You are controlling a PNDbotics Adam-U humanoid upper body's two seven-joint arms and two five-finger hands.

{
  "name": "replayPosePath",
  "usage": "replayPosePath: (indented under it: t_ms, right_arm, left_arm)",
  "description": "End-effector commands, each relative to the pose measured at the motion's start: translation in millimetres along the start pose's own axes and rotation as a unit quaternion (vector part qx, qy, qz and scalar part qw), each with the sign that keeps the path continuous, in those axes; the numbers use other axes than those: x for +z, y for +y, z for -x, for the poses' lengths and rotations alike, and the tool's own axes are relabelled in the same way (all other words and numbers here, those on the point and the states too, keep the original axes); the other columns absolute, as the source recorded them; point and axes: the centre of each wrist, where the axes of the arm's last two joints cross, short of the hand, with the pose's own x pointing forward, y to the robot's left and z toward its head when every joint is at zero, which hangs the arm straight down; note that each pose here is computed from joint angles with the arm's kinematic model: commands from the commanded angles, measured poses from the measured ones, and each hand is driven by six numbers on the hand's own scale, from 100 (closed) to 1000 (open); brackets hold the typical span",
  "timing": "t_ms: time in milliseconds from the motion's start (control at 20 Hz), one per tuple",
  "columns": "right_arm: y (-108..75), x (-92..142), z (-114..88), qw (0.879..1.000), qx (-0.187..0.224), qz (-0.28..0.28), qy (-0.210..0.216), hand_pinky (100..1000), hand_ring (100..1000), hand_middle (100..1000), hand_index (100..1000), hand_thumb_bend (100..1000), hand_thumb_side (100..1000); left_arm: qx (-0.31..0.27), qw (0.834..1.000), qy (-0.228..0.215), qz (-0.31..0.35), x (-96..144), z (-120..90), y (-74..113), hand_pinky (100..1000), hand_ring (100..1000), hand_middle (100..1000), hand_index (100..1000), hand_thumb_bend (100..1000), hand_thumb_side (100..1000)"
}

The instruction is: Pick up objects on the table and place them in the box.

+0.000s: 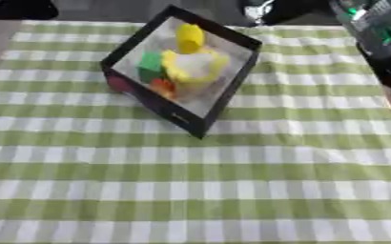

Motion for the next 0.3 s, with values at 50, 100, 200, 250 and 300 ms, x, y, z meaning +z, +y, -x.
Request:
replayPosePath:
  t_ms: [50,100,200,250,300]
  right_arm:
    - [-30.8,30,-5,0.997,-0.025,0.068,0.000,847,842,801,885,100,437]
    - [-30.6,39,-6,0.996,-0.043,0.080,-0.003,847,841,799,883,100,431]
    - [-28.7,54,-9,0.992,-0.077,0.099,-0.010,851,848,808,881,100,424]
    - [-27.4,60,-11,0.990,-0.088,0.105,-0.013,854,853,815,881,100,414]
    - [-25.5,65,-12,0.989,-0.096,0.109,-0.013,854,853,815,881,100,415]
  left_arm:
    - [-0.011,1.000,-0.017,-0.003,-5,-7,4.7,850,793,783,819,432,590]
    - [-0.010,1.000,-0.017,-0.004,-5,-7,4.7,850,793,783,819,432,590]
    - [-0.010,1.000,-0.016,-0.005,-4,-6,4.7,850,793,783,819,433,590]
    - [-0.009,1.000,-0.015,-0.006,-4,-6,4.9,850,792,783,818,433,590]
    - [-0.009,1.000,-0.014,-0.006,-4,-5,4.9,850,792,783,818,433,590]
